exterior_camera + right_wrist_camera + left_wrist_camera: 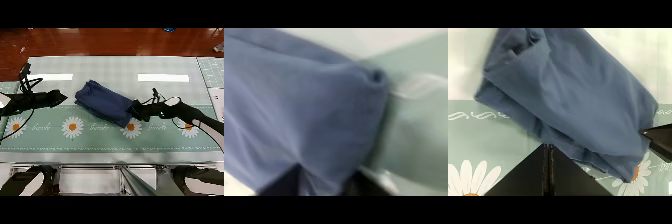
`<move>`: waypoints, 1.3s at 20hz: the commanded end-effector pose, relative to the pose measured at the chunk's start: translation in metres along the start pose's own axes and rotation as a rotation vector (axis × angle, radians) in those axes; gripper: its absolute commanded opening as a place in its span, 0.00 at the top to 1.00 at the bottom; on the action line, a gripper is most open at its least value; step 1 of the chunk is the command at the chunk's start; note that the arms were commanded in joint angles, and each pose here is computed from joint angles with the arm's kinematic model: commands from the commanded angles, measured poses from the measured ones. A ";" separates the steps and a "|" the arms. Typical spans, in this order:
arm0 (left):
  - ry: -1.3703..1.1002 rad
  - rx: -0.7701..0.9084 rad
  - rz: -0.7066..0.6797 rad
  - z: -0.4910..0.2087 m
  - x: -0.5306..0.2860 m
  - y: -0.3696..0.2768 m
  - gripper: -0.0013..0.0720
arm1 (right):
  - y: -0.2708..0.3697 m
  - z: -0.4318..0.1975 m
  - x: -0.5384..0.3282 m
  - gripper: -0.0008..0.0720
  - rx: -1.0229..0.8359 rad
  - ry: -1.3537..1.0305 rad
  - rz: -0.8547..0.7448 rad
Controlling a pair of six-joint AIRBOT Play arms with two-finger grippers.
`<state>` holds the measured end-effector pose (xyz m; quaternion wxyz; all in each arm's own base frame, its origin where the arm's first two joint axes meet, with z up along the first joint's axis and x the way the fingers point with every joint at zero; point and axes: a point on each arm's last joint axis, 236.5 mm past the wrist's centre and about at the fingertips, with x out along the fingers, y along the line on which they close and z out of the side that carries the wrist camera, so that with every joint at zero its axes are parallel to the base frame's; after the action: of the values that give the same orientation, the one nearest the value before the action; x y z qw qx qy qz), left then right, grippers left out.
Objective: Fold the shirts.
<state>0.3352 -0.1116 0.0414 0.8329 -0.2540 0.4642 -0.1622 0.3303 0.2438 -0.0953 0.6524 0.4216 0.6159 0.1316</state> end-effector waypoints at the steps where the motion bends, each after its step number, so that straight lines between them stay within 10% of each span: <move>1: 0.001 0.000 0.000 0.000 0.000 0.000 0.95 | 0.045 -0.006 0.024 0.96 -0.108 0.073 0.059; 13: 0.001 0.001 0.000 0.000 0.000 0.000 0.95 | 0.222 0.094 -0.128 0.95 -0.571 -0.186 0.048; 26: 0.000 0.001 0.000 0.000 0.000 0.000 0.95 | 0.111 0.134 -0.404 0.95 -0.310 -0.508 -0.205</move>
<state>0.3352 -0.1116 0.0414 0.8329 -0.2540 0.4642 -0.1622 0.4444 0.0338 0.2451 0.8571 0.2653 0.4259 0.1168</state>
